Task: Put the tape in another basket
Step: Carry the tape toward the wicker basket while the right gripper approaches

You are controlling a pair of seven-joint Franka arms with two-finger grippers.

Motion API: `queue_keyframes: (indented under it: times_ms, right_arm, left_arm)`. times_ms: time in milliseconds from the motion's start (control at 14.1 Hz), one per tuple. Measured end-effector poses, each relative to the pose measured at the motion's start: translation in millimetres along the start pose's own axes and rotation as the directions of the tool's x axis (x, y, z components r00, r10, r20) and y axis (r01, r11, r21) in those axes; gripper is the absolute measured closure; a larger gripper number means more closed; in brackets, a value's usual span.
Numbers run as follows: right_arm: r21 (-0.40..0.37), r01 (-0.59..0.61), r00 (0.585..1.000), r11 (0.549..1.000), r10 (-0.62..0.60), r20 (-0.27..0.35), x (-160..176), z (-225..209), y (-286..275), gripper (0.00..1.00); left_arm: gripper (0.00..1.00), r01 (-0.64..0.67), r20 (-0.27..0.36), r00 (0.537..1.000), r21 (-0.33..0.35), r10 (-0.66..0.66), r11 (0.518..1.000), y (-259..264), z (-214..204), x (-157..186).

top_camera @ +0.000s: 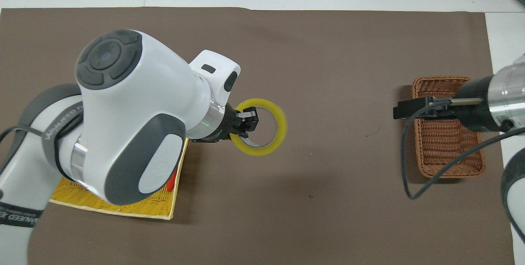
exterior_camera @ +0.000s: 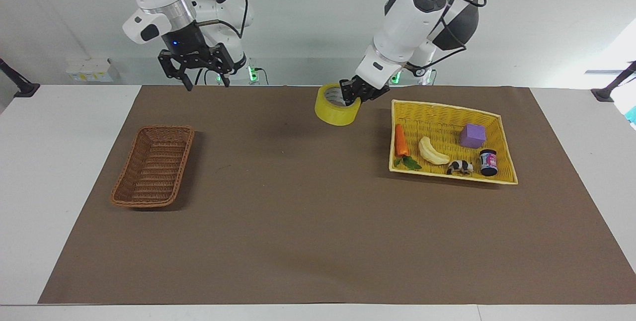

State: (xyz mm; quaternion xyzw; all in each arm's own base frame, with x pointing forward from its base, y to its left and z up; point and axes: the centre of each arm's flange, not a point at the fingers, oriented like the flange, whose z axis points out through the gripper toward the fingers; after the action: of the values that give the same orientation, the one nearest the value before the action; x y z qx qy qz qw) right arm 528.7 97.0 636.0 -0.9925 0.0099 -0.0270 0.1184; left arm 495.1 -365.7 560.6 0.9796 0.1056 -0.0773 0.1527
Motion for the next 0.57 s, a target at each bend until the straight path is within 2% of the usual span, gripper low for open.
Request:
queue_keyframes:
  times_ms: [213,356,569]
  right_arm:
    - [0.12,-0.008,1.0,0.993,0.005,0.02,6.7,14.8,-17.8,0.0]
    - [0.201,-0.014,0.999,0.98,0.007,0.033,7.2,19.0,-28.0,0.0]
    - [0.229,0.063,0.998,0.971,-0.068,0.012,9.8,53.6,-40.4,0.0]
  left_arm:
    - [0.76,0.091,0.0,0.996,-0.031,-0.091,0.995,24.2,32.0,-4.6]
    - [0.76,0.15,0.003,0.989,-0.08,-0.151,0.985,39.9,54.8,-2.3]
    - [0.76,0.242,0.021,0.97,-0.129,-0.241,0.962,50.5,62.9,-3.3]
